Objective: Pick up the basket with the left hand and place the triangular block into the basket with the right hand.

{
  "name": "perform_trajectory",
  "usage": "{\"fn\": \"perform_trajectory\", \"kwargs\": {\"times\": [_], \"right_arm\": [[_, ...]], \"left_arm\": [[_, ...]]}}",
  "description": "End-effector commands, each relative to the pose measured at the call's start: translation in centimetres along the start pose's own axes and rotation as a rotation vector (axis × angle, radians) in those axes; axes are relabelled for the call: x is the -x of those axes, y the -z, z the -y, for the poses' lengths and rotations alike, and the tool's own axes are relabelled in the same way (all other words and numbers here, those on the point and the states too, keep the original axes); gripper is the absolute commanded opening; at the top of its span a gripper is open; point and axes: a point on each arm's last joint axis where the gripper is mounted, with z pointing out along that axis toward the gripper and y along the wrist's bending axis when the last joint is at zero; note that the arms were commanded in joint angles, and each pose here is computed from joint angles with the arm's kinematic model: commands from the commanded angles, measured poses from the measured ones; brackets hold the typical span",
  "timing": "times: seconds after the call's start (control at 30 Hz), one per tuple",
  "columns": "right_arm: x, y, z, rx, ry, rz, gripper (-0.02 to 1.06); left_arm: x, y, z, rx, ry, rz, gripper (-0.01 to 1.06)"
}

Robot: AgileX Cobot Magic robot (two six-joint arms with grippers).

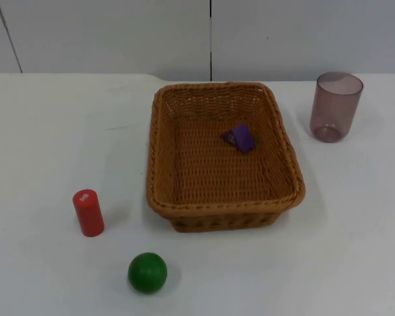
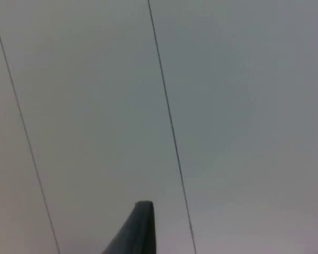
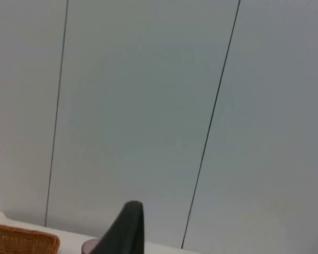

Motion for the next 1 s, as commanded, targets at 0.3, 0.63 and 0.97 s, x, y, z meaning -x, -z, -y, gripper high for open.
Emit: {"fn": "perform_trajectory", "kwargs": {"times": [0.3,0.63,0.97], "right_arm": [[0.4,0.0,0.1,-0.016,0.003,0.033,1.04],[-0.8,-0.7,0.0,0.030,0.013,-0.044,1.04],[-1.2,-1.2,0.0,0.057,-0.008,-0.042,1.04]], "left_arm": [[0.0,0.0,0.3,-0.002,0.024,-0.008,1.05],[-1.0,-0.9,1.1,-0.003,0.024,-0.054,1.05],[-1.2,-1.1,1.5,-0.020,0.046,-0.055,1.05]]}}
